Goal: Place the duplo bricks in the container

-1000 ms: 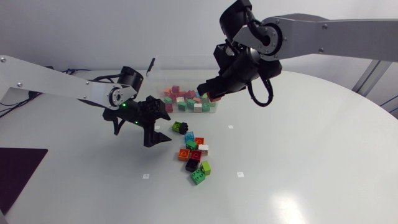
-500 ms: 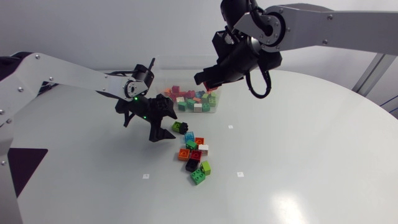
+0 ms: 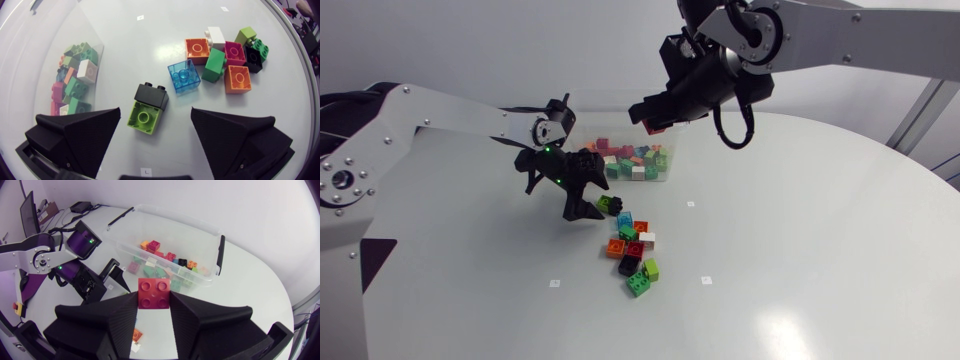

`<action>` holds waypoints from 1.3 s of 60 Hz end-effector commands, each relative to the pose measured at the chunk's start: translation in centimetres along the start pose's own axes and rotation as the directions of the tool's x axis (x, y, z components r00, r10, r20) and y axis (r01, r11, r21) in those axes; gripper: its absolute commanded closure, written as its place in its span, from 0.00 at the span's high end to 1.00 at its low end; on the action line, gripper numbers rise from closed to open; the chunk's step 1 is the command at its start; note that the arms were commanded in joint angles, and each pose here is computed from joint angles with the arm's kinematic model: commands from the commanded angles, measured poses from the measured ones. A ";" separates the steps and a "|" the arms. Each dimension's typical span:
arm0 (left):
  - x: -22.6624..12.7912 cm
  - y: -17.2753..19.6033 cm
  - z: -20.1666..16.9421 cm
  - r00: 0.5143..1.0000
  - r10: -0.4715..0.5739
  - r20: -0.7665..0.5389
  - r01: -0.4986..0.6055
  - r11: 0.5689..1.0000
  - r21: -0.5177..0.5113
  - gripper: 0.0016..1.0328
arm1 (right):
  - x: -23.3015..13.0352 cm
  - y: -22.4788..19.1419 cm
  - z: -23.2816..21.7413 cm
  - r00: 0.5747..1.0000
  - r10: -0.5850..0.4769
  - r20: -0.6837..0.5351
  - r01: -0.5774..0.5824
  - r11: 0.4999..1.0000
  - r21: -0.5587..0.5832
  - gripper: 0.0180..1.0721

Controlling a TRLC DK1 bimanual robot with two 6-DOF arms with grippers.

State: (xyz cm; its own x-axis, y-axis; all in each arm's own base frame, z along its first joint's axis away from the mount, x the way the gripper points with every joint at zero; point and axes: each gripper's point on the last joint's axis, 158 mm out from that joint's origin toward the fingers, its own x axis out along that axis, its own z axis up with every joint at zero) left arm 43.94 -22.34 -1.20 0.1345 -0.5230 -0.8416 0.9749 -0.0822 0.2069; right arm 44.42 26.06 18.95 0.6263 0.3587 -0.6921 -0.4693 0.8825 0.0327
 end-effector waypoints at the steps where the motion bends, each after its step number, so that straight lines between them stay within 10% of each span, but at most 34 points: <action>1: 1.2 -0.4 -0.1 0.999 -0.037 0.003 0.037 0.998 0.041 0.94 | -0.8 0.0 2.1 0.998 0.004 0.058 -0.003 1.000 -0.006 0.30; 35: 2.3 -1.8 -0.5 0.990 -0.139 -0.015 0.140 0.990 0.033 0.88 | -0.9 0.1 3.6 0.996 0.007 0.087 -0.006 1.000 -0.007 0.30; 58: 1.4 -2.6 -1.3 0.984 -0.175 -0.024 0.175 0.984 -0.010 0.36 | 1.3 0.0 4.4 0.996 0.004 0.089 -0.005 1.000 0.004 0.30; 78: -0.6 -3.8 -0.4 0.985 -0.170 -0.023 0.169 0.985 -0.025 0.29 | 3.9 -1.5 5.5 0.993 -0.017 0.114 0.013 0.999 0.029 0.30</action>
State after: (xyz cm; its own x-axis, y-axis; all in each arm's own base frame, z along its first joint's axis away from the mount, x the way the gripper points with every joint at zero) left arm 41.28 -21.86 -2.95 -0.0237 -0.4764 -0.8789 0.9892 -0.1384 0.0484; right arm 49.58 27.76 20.60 0.6921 0.3792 -0.6142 -0.4544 0.8900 0.0375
